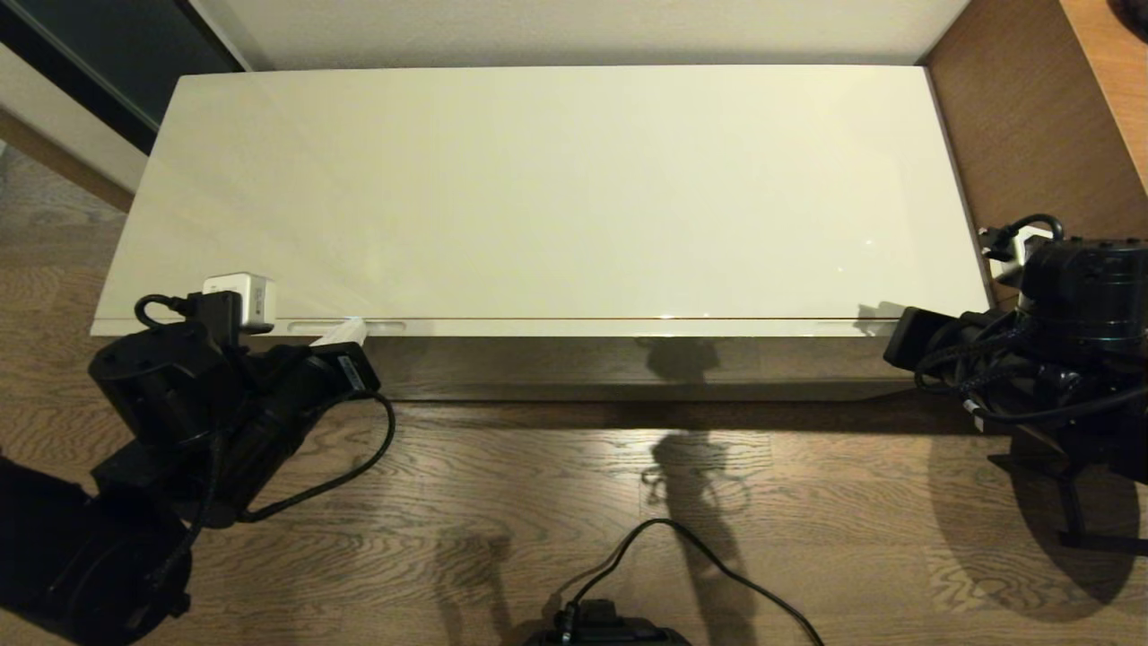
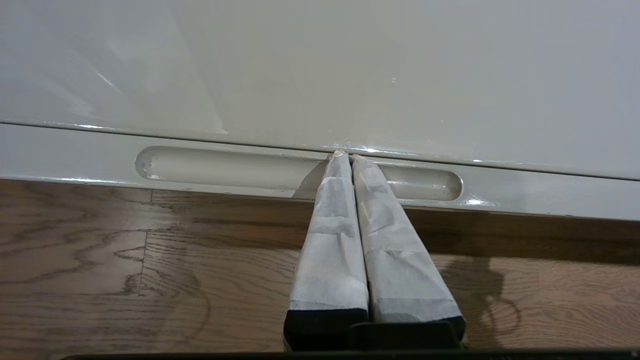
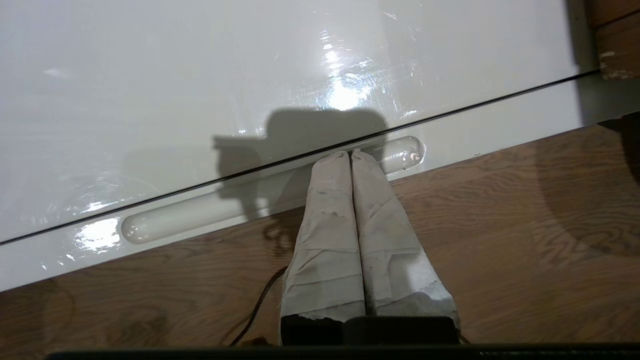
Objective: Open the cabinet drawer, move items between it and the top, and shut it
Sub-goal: Open the drawer
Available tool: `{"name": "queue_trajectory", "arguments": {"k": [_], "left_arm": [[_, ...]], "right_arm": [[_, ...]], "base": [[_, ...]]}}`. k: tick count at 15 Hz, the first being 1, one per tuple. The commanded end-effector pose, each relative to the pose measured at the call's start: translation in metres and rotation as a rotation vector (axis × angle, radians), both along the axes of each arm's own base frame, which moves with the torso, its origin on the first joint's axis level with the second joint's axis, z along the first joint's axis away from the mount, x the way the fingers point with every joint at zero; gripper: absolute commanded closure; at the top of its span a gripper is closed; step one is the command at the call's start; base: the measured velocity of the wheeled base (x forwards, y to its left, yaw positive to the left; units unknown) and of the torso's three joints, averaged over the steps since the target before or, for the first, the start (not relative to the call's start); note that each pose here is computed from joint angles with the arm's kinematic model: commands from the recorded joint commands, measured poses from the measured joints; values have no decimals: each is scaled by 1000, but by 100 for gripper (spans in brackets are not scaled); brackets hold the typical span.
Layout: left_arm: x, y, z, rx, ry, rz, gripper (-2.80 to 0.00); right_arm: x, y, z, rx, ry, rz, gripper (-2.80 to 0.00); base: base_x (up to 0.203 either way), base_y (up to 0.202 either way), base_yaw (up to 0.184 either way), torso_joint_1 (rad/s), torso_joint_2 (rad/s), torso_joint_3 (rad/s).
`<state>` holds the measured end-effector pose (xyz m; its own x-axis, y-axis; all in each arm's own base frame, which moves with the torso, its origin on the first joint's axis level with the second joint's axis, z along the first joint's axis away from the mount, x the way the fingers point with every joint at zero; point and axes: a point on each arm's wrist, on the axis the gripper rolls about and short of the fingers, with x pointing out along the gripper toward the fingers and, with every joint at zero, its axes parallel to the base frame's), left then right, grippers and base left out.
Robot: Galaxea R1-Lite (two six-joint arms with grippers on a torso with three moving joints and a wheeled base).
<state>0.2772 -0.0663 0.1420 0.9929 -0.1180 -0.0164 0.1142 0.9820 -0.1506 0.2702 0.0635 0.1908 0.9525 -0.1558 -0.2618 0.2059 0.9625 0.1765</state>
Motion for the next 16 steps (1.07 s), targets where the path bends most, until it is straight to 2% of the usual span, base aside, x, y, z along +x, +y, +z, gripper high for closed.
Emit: {"name": "queue_trajectory", "arguments": {"k": [1, 5, 8, 10, 11, 16], "left_arm": [[0, 0, -1, -2, -1, 2, 0], [-3, 1, -8, -4, 30, 5, 0], [-6, 2, -9, -4, 33, 2, 0], [-8, 2, -11, -30, 44, 0, 0], [-10, 3, -13, -50, 58, 0, 0], [-27, 8, -29, -62, 143, 8, 0]], "right_arm": [[2, 1, -5, 11, 14, -4, 0], [7, 3, -19, 49, 54, -17, 0], [0, 1, -23, 44, 76, -15, 0], [-3, 0, -28, 43, 96, -16, 0], [-6, -1, -31, 44, 107, -17, 0], [-20, -5, -50, 59, 177, -30, 0]], "base": [[0, 0, 0, 0, 0, 0], [0, 0, 0, 0, 0, 0], [0, 0, 0, 0, 0, 0], [0, 0, 0, 0, 0, 0], [0, 0, 0, 0, 0, 0], [0, 0, 0, 0, 0, 0]]}}
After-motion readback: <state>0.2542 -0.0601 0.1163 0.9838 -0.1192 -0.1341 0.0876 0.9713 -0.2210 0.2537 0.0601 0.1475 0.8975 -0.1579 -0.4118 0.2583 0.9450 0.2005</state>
